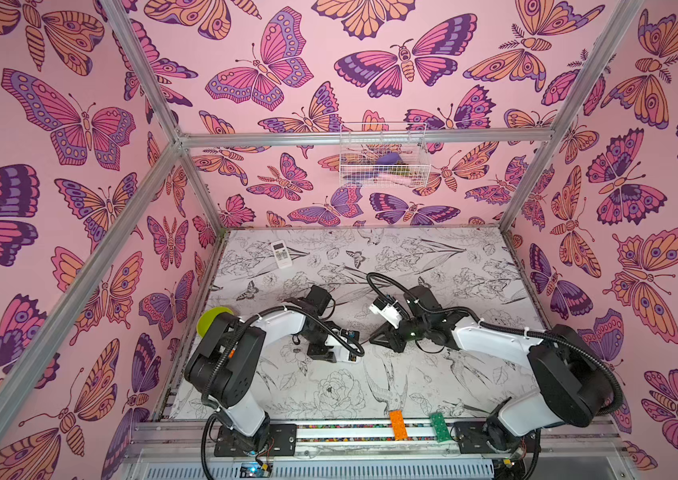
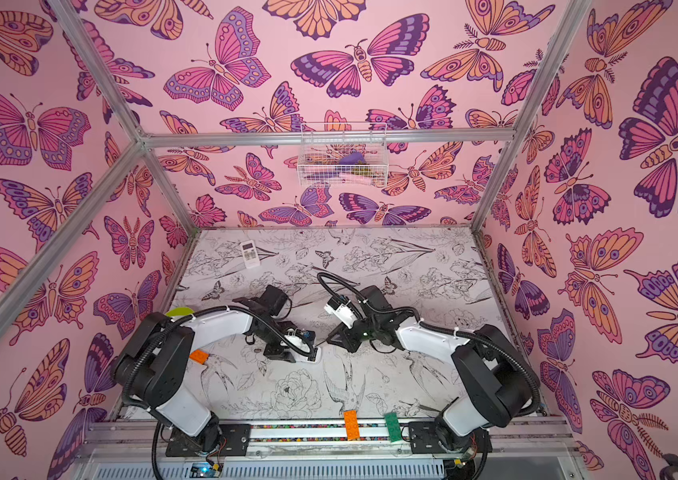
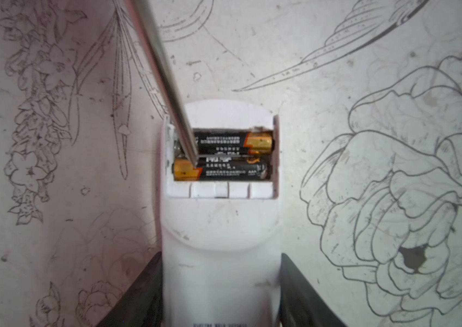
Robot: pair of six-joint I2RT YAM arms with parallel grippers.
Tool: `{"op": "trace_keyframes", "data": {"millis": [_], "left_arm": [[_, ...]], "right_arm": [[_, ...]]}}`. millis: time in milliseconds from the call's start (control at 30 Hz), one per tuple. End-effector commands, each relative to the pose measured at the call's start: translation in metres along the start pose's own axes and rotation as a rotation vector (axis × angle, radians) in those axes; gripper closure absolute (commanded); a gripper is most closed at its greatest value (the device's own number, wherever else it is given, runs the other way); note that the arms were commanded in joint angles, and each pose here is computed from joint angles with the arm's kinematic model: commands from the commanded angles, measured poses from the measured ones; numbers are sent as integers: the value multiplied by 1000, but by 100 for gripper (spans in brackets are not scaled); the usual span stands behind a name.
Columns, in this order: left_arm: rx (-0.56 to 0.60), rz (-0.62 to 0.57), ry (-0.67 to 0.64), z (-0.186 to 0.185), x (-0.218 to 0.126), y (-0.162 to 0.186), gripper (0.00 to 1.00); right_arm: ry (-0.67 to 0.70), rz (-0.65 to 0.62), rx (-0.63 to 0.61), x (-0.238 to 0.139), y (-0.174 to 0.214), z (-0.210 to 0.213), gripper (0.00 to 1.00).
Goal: Unload the batteries from the remote control
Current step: 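Hold the remote with the left gripper while the right inserts the screwdriver tip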
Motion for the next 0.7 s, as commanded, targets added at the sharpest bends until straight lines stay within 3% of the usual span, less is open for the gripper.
{"op": "trace_keyframes", "data": {"millis": [0, 200, 667], "left_arm": [[7, 8, 16, -4, 8, 4, 47], [11, 13, 22, -5, 10, 4, 48], [31, 25, 38, -9, 14, 2, 48]], "right_arm": [[27, -22, -80, 2, -11, 1, 99], [95, -44, -115, 4, -13, 1, 99], [79, -22, -152, 0, -10, 10, 99]]}}
Point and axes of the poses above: each gripper's point midway between its finger pads, its own x axis out along the fingers, its own z axis along the line the jaws close on, y = z × x, the point moved 7 cm from there along -x, back along the fingers, and after that the axes turned 7 degrees about x, right-handed, at the moved point
